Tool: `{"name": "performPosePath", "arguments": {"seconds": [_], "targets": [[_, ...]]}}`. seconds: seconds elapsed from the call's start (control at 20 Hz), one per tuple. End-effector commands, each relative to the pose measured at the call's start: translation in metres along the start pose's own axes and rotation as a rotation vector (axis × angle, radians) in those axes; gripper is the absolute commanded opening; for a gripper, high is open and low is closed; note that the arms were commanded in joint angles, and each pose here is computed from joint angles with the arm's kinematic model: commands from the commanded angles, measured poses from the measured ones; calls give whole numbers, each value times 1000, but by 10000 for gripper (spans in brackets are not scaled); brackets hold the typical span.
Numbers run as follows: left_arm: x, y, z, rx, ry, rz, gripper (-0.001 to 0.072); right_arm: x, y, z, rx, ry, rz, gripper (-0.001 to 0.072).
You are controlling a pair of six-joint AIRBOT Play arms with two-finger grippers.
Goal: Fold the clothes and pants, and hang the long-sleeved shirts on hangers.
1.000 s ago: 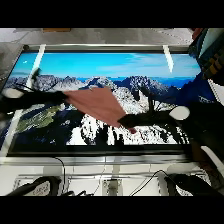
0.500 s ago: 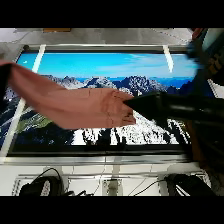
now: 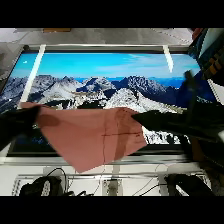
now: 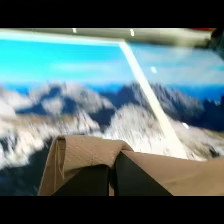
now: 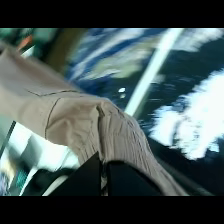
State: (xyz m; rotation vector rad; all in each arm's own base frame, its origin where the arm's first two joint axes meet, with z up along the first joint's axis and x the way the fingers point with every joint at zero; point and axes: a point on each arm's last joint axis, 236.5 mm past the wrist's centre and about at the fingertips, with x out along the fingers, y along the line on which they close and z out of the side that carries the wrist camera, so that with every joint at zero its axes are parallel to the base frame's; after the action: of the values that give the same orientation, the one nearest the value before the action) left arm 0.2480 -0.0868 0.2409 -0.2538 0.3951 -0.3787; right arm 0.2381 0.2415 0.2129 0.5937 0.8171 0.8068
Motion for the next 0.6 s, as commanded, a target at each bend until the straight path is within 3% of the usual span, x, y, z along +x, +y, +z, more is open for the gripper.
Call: {"name": "performPosePath", "arguments": {"seconds": [0.0,0.1,0.3,0.4,0.55], "targets": [[80,42,-75,-254,146,-32,7,41,-93,0,206,-112,-149,17],[125,54,-110,-323,233,-26,7,65,-139,-5,299,-114,-230,17],[186,20,-158,-271,427,-105,7,94,-208,0,355,-113,-368,17],[190,-8,-182,-241,543,-177,7,88,-230,-15,355,4,-427,17],[158,-9,-228,-253,784,-148,7,49,-236,-60,287,322,-467,17]]}}
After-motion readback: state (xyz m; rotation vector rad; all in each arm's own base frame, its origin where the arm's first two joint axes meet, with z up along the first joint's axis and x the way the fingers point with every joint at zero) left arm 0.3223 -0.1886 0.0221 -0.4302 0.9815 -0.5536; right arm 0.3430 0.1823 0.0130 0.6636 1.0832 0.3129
